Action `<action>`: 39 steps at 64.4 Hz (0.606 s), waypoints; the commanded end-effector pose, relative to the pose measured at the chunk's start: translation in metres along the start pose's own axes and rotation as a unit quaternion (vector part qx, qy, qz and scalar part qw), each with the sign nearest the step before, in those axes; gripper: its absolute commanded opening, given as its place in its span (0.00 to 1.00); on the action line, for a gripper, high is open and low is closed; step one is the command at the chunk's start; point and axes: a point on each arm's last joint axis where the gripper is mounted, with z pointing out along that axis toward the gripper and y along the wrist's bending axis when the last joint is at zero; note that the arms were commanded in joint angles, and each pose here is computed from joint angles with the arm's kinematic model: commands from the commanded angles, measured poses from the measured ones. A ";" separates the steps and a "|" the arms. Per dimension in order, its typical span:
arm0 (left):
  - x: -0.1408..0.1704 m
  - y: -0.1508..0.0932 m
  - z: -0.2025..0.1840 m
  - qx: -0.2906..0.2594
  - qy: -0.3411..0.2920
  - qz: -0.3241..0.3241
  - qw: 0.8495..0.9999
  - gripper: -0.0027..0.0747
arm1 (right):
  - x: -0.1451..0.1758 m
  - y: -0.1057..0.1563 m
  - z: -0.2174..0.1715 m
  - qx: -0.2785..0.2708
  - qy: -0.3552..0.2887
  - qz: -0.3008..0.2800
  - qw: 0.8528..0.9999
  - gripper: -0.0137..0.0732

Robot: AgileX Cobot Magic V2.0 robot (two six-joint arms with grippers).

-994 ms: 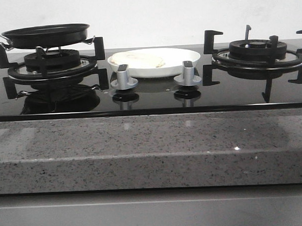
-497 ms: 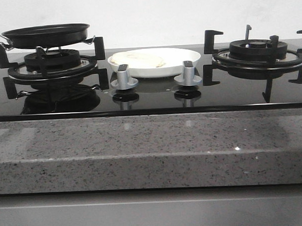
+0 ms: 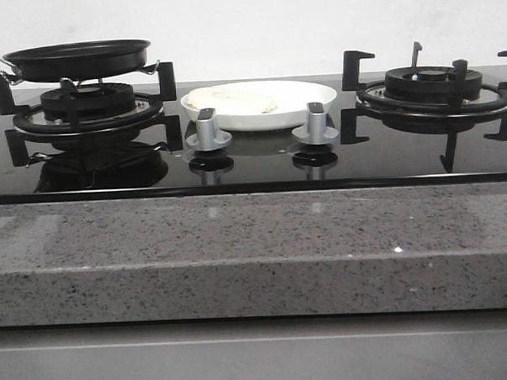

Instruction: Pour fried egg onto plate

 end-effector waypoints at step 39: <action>-0.006 -0.001 -0.002 0.007 -0.044 -0.004 0.999 0.01 | -0.007 -0.002 -0.002 0.019 -0.054 -0.002 0.998 0.08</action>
